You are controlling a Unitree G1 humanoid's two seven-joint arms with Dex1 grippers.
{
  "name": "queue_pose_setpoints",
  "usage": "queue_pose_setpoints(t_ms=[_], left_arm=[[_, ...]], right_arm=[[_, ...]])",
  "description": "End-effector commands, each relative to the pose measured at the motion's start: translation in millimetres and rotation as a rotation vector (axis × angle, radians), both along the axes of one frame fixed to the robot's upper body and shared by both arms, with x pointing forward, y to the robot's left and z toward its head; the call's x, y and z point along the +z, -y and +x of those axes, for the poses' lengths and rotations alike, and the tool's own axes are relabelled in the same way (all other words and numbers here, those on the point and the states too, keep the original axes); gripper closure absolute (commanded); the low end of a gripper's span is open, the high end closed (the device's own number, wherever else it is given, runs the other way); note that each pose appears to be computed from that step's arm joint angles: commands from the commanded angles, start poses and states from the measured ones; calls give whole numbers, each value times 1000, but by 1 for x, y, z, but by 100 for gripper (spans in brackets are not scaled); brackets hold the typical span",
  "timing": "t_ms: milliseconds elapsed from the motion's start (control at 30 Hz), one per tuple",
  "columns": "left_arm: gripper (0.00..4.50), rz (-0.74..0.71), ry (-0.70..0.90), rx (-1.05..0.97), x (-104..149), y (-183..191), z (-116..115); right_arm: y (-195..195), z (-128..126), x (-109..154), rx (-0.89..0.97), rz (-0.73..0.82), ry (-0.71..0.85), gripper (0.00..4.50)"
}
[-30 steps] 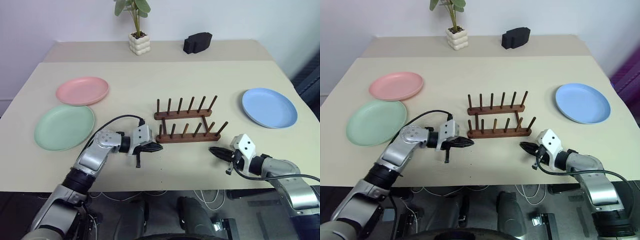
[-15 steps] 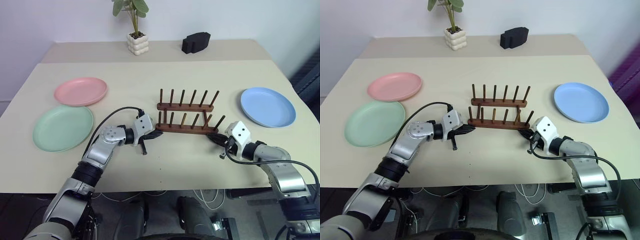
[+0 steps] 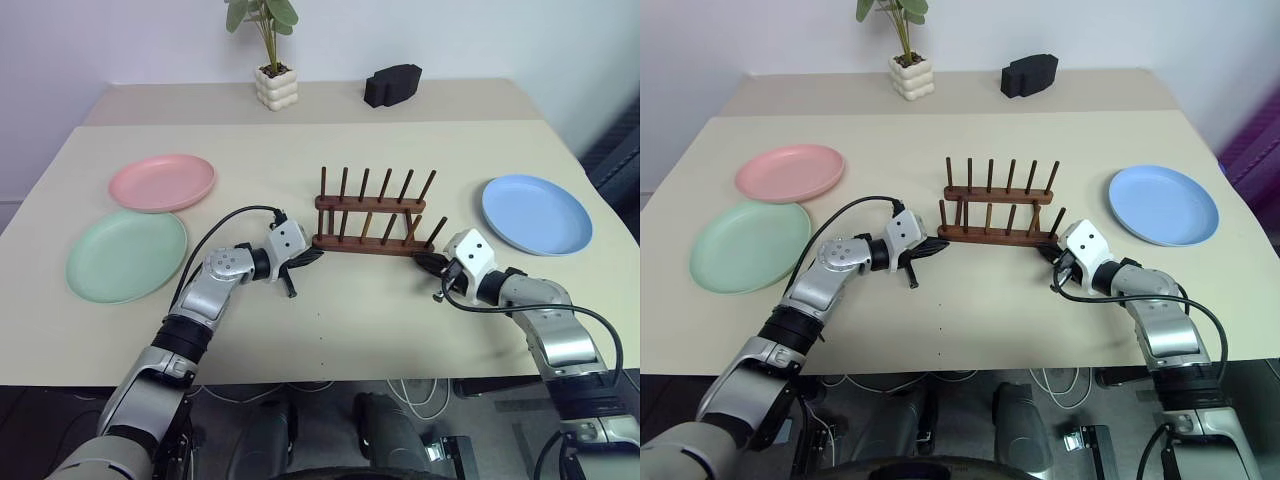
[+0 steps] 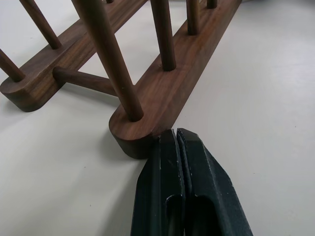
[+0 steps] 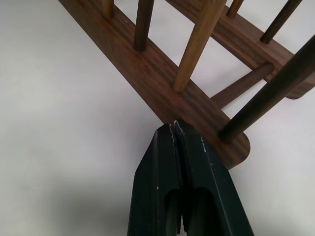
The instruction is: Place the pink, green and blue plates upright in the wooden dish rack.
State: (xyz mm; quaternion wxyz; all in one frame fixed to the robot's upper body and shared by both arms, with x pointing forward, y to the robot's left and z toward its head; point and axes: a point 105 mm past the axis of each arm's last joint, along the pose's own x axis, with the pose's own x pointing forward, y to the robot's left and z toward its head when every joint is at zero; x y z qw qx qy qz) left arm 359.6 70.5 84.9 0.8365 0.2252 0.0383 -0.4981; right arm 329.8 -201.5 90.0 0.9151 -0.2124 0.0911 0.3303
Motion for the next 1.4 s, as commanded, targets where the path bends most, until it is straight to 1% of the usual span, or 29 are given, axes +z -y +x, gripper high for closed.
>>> queue_pose_setpoints(t_ms=[33,467,733,800,867,1033,1133,1167,1233,1267,1300,1367,1400], left_arm=[[450,0,-2,4,-2,0,-3],[450,-8,-7,3,-3,3,-6],[450,-7,-8,18,-3,0,-6],[450,-1,0,26,-1,-6,-7],[450,-23,9,44,6,-15,-9],[450,-100,14,139,31,-62,-18],[369,-165,6,208,48,-96,-26],[319,-184,19,244,56,-109,-27],[219,-250,76,379,82,-142,-24],[163,-274,90,421,89,-151,-24],[118,-318,109,494,100,-165,-20],[14,-373,128,587,112,-181,-15],[6,-405,141,645,119,-190,-12]], right_arm=[[1,6,11,-9,1,50,446],[14,17,10,-65,-20,83,446],[12,13,11,-39,-7,84,446],[10,8,14,-17,-3,87,446],[10,1,17,5,6,83,446],[13,-20,28,64,3,70,446],[10,-32,36,113,9,49,450],[9,-35,37,134,6,39,450],[4,-41,40,182,8,17,450],[3,-42,41,194,10,12,450],[2,-42,42,202,9,16,450],[1,-40,43,209,5,24,450],[0,-38,43,213,4,31,450]])
